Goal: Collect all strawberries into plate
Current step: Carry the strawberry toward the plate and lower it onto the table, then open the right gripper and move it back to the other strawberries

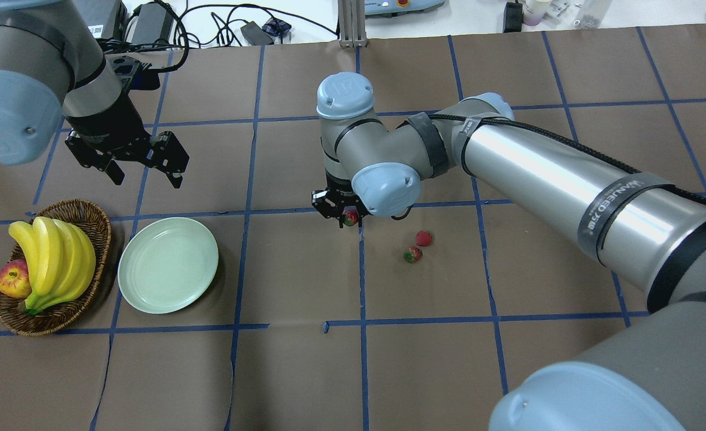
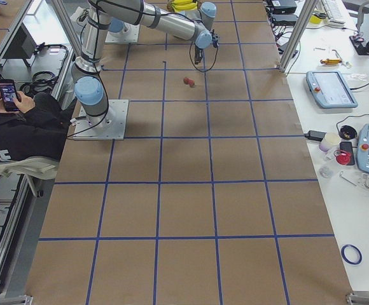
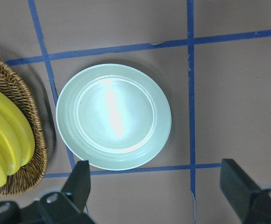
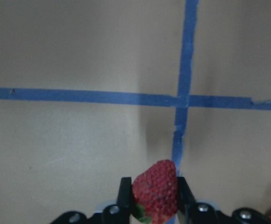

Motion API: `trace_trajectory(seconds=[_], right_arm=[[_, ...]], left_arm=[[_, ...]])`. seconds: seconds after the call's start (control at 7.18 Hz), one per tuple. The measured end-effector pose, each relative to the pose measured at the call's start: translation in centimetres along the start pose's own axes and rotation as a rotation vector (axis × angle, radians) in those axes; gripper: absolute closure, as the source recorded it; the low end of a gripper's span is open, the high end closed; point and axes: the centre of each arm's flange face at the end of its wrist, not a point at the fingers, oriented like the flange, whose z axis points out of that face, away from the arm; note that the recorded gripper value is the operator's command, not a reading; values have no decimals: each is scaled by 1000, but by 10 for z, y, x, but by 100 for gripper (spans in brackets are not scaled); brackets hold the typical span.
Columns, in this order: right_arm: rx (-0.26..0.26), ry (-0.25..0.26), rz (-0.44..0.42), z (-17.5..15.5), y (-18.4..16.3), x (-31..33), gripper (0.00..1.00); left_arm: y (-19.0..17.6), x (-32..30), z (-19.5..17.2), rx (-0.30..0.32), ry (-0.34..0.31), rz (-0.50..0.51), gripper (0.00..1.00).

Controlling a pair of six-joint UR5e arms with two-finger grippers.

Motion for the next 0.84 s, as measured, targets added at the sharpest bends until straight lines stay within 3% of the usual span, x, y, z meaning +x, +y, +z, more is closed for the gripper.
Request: trace_trajectory(seconds=[0.14, 0.28, 0.42, 0.56, 0.84], right_arm=[[-21, -15, -19, 9, 4, -8, 96], [-38, -30, -32, 16, 7, -13, 53], [-57, -51, -39, 20, 10, -16, 24], [-70, -65, -42, 23, 11, -17, 9], [-76, -74, -53, 26, 12, -18, 0]], left_arm=[[0, -1, 2, -2, 1, -1, 0], [0, -1, 4, -5, 2, -1, 0], [0, -1, 5, -9, 4, 0, 0], [0, 0, 7, -13, 5, 1, 0], [1, 0, 9, -16, 6, 2, 0]])
